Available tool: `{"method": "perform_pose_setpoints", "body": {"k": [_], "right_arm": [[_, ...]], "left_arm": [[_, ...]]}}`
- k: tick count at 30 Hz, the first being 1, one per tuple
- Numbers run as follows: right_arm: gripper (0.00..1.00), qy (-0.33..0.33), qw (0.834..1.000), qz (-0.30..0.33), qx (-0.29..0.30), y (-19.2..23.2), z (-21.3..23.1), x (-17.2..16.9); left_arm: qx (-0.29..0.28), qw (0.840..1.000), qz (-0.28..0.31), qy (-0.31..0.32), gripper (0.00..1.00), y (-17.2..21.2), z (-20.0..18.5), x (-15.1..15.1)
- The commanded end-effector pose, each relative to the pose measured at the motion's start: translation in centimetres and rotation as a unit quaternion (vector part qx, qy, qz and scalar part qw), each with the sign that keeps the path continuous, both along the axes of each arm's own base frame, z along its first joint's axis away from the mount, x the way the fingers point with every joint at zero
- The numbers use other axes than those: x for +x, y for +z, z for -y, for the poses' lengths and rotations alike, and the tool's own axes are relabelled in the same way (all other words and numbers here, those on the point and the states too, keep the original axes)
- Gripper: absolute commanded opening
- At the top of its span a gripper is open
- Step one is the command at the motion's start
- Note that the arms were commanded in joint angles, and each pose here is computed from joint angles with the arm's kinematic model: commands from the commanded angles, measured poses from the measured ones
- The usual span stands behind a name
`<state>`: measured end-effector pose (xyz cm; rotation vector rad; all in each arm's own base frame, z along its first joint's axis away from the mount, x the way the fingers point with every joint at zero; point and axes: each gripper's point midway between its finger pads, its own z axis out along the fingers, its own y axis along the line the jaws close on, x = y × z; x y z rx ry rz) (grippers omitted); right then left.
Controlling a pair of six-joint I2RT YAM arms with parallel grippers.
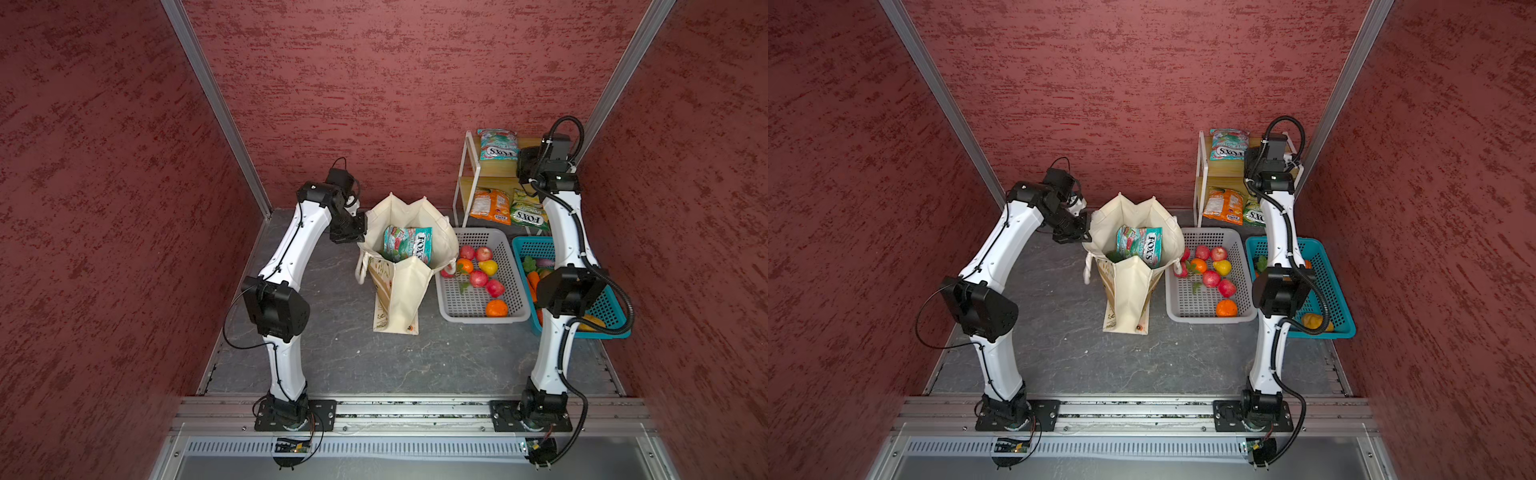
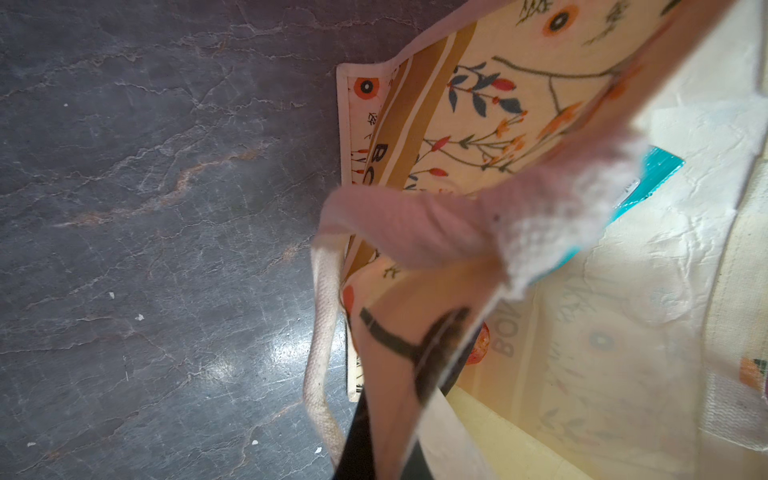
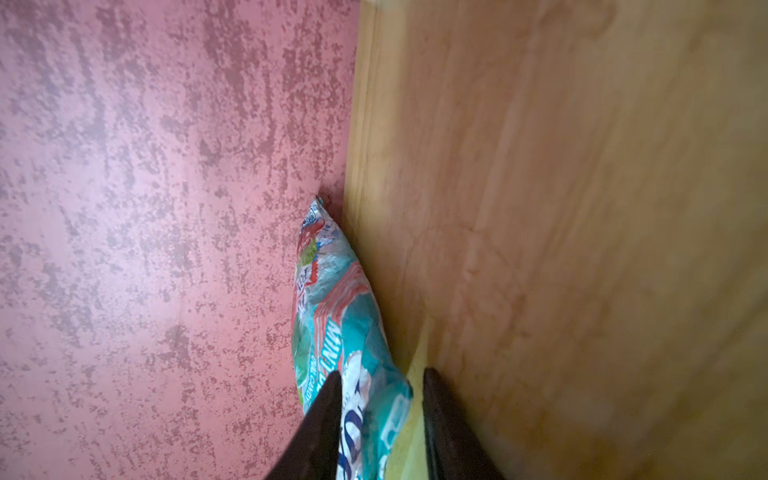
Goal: Place the food into the grocery bag and tie it
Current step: 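Grasp the teal FOXS Mint Blossom bag on the top shelf with the right gripper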
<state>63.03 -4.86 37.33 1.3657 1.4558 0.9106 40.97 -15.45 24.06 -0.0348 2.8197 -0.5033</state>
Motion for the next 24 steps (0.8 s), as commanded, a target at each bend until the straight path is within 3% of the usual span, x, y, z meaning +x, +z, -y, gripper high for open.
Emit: {"method": "perform_pose_setpoints", "body": {"k": [1, 16, 20, 24], "right_arm": [[0.29, -0.028, 0.998, -0.064, 0.004, -4.6, 0.3, 0.2], [0.08, -0.04, 0.997, -0.065, 0.0, -4.9, -0.6, 0.4], [0.0, -0.043, 0.998, -0.053, -0.006, -3.6, -0.5, 0.1], [0.0, -0.046, 0.998, -0.03, -0.019, -1.2, -0.4, -0.5]], "left_arm": [[-0.002, 1.0, 0.023, -0.004, 0.02, 0.9, -0.3, 0.7], [-0.004, 0.999, 0.033, 0.006, 0.02, 1.4, -1.2, 0.0], [-0.004, 0.999, 0.034, 0.008, 0.02, 1.3, -1.5, -0.3], [-0.005, 0.999, 0.037, 0.01, 0.02, 1.5, -1.6, -0.6]]}}
